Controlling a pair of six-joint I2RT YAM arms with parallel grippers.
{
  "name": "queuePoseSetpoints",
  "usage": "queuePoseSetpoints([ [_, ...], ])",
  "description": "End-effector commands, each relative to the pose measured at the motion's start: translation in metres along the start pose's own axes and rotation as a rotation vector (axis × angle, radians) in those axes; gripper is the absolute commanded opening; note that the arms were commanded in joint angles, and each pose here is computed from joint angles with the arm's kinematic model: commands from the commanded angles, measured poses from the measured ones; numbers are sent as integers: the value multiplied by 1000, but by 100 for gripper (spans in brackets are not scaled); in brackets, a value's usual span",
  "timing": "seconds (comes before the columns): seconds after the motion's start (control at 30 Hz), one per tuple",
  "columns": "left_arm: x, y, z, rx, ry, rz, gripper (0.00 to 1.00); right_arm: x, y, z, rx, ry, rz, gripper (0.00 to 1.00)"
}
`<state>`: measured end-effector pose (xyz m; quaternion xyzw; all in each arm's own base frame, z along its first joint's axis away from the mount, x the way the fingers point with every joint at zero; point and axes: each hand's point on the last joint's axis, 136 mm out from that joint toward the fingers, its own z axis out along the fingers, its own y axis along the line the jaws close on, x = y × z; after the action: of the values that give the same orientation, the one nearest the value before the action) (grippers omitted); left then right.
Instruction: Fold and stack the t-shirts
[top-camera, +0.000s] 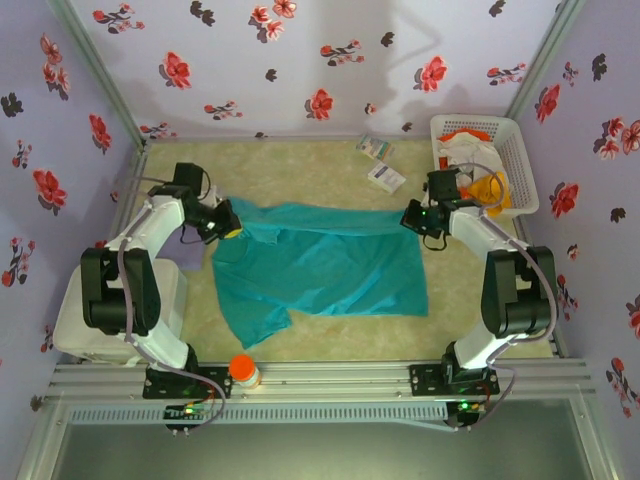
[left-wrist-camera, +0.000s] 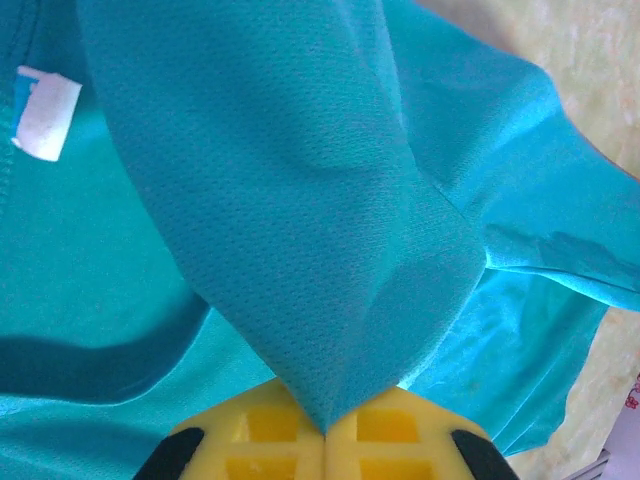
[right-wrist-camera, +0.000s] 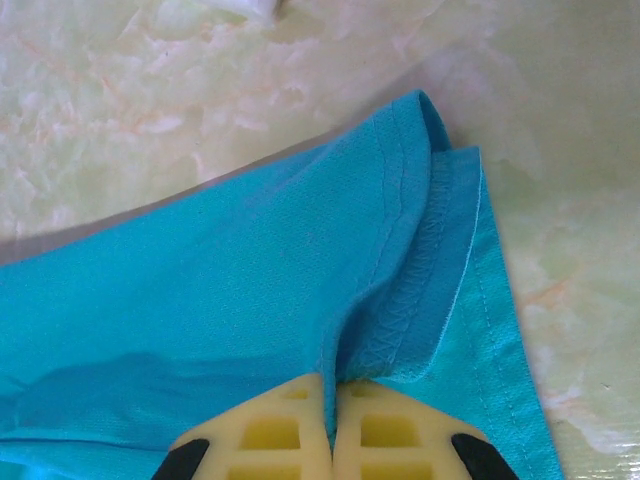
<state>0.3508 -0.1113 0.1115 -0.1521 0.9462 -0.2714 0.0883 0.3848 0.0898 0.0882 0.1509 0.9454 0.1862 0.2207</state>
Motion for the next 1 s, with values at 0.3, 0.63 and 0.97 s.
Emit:
queuePoseSetpoints([
  [0.3, 21, 20, 8, -16, 57, -46, 11, 26, -10, 6, 47, 54, 6, 3],
  [0.63, 16, 25, -16, -101, -12, -1, 51, 5, 1, -28, 66, -35, 23, 53],
  [0.97, -51, 3, -27, -139, -148, 87, 44, 11, 39, 10, -1, 23, 49, 63],
])
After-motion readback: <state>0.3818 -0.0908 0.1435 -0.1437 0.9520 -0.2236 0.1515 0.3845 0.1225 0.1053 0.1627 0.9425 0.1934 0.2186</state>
